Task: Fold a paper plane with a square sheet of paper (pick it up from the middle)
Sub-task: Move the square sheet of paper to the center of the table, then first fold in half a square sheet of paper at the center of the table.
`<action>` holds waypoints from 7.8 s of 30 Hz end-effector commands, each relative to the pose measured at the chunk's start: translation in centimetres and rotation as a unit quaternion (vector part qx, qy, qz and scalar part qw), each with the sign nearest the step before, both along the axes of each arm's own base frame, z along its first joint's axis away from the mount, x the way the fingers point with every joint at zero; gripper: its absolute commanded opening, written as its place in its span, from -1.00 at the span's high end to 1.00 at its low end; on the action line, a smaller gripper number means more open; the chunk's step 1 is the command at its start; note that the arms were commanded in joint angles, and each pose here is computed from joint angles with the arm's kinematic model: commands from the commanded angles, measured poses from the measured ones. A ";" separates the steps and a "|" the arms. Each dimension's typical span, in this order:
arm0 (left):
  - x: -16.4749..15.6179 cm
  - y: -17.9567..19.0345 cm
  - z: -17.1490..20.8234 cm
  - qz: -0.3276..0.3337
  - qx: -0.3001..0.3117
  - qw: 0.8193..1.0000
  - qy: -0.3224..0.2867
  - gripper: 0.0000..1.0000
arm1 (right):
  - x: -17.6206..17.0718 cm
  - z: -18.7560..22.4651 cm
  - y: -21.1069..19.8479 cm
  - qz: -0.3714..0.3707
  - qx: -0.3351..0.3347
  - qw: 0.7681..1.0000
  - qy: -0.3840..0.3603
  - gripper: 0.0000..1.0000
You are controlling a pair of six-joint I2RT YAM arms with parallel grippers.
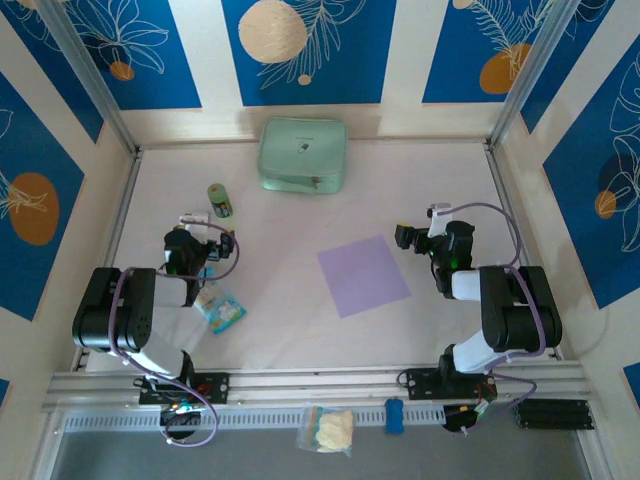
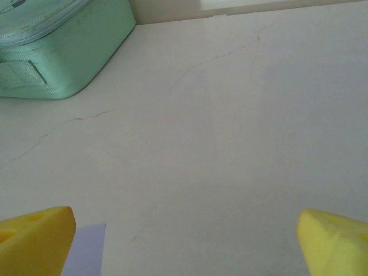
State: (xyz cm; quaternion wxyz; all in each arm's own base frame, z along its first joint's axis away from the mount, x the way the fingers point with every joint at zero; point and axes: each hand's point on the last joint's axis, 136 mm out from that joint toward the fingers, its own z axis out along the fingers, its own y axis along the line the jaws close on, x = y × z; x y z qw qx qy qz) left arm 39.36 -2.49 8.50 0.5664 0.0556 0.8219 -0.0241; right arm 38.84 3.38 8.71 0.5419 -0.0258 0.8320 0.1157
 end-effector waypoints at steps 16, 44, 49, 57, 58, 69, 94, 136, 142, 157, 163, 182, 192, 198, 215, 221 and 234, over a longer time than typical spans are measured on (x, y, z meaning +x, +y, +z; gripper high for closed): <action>0.4 -0.5 0.6 -0.012 0.002 1.000 -0.013 -0.99 | 0.6 0.7 0.2 0.008 0.000 1.000 -0.009 -0.98; -1.2 1.4 6.5 0.053 -0.008 0.998 -0.040 -0.99 | -0.6 6.2 0.1 -0.076 0.044 0.994 0.070 -0.98; -2.0 2.3 9.5 0.122 -0.125 0.985 -0.003 -0.99 | -2.2 7.0 3.9 -0.044 0.139 0.967 0.209 -0.98; -1.7 -1.2 11.0 0.067 -0.257 0.964 0.033 -0.99 | -5.8 4.6 11.0 0.021 0.130 0.922 0.365 -0.95; -1.6 -1.4 11.0 0.063 -0.263 0.962 0.031 -0.99 | -6.3 4.5 11.9 0.033 0.126 0.920 0.370 -0.95; -0.8 -2.4 11.1 0.039 -0.281 0.958 0.039 -0.99 | -9.1 0.3 17.0 0.077 0.104 0.889 0.438 -0.91; -0.5 -2.2 8.1 0.068 -0.288 0.950 0.094 -0.99 | -7.0 -7.1 24.1 0.017 0.154 0.844 0.513 -0.81; -5.6 -28.2 -1.7 0.002 -0.020 0.885 0.465 -0.98 | 0.9 4.2 4.5 -0.067 0.231 0.922 0.302 -0.98; -5.7 -29.5 -3.5 0.018 -0.008 0.873 0.487 -0.86 | 0.8 4.4 4.1 -0.062 0.246 0.920 0.298 -0.98; -6.0 -29.1 -6.8 0.044 0.013 0.858 0.511 -0.68 | 0.9 3.8 4.6 -0.052 0.260 0.912 0.312 -0.99; -6.6 -28.7 -8.5 0.052 0.030 0.849 0.525 -0.66 | 0.9 3.4 4.6 -0.057 0.259 0.908 0.323 -0.96; -8.2 -26.9 -11.4 0.077 0.081 0.826 0.553 -0.56 | 1.0 2.7 4.1 -0.075 0.251 0.906 0.333 -0.94; -8.2 -27.1 -11.1 0.076 0.072 0.827 0.553 -0.47 | 1.0 2.6 3.8 -0.080 0.250 0.905 0.334 -0.93; -7.5 -28.3 -8.6 0.057 0.037 0.843 0.534 -0.19 | 1.1 2.6 3.7 -0.082 0.251 0.905 0.333 -0.93; -3.6 -32.3 4.2 -0.178 -0.234 0.840 0.456 0.45 | 0.8 3.7 6.5 -0.014 0.293 0.900 0.324 -0.88; -3.0 -31.9 4.2 -0.196 -0.288 0.830 0.435 0.44 | -0.4 4.4 10.8 0.065 0.307 0.890 0.331 -0.73; -3.2 -27.5 -2.5 -0.143 -0.206 0.848 0.466 0.47 | -4.4 -0.1 19.3 0.147 0.289 0.848 0.418 0.09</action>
